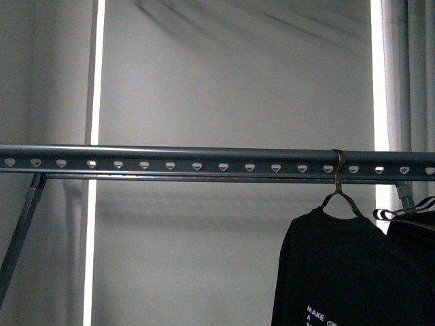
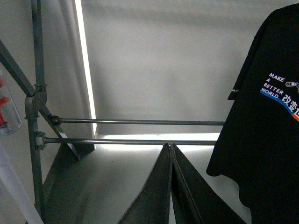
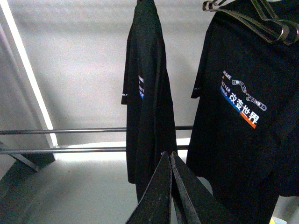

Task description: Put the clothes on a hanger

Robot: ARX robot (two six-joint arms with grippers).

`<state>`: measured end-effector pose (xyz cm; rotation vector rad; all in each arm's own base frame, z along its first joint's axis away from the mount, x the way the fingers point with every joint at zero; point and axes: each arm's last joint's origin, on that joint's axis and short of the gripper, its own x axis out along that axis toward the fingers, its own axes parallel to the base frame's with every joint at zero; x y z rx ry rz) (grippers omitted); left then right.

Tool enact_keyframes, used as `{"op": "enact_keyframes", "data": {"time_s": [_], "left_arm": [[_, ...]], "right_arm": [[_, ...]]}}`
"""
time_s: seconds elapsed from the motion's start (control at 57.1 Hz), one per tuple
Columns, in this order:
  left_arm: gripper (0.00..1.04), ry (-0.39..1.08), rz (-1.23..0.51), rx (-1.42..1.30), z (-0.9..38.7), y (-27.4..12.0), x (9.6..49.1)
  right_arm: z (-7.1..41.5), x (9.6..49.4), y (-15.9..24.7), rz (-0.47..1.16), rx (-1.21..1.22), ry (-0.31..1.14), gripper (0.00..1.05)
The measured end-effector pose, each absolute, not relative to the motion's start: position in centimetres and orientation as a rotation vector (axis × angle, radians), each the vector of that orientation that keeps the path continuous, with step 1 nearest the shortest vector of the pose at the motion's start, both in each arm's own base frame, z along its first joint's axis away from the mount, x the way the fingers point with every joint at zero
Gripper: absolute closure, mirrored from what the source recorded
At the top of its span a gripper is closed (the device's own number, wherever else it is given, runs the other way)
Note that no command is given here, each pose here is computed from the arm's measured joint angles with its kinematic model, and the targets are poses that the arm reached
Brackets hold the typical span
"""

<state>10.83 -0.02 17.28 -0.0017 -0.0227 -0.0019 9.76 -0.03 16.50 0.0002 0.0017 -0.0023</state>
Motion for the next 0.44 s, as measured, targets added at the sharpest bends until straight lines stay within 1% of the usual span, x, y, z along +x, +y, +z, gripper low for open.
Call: {"op": "enact_keyframes", "data": {"time_s": [0.123, 0.193, 0.35, 0.385, 0.42, 0.438], "left_arm": [[1.01, 0.010, -0.002, -0.002, 16.8, 0.0, 10.1], [1.01, -0.014, -0.002, -0.002, 17.0, 0.0, 9.7], [1.01, -0.015, -0.002, -0.002, 17.0, 0.0, 9.7], [1.01, -0.015, -0.002, -0.002, 17.0, 0.0, 9.7], [1.01, -0.016, -0.002, -0.002, 17.0, 0.0, 9.7], [1.01, -0.016, -0.002, -0.002, 17.0, 0.0, 9.7]], "right_arm": [[16.5, 9.8, 0.0, -0.002, 0.000, 0.002, 1.02], [16.5, 9.8, 0.0, -0.002, 0.000, 0.002, 1.02], [16.5, 9.8, 0.0, -0.002, -0.001, 0.002, 1.02], [16.5, 9.8, 0.0, -0.002, -0.001, 0.002, 0.98], [16.5, 9.8, 0.0, -0.002, -0.001, 0.002, 0.91], [16.5, 9.8, 0.0, -0.002, -0.001, 0.002, 0.85]]}}
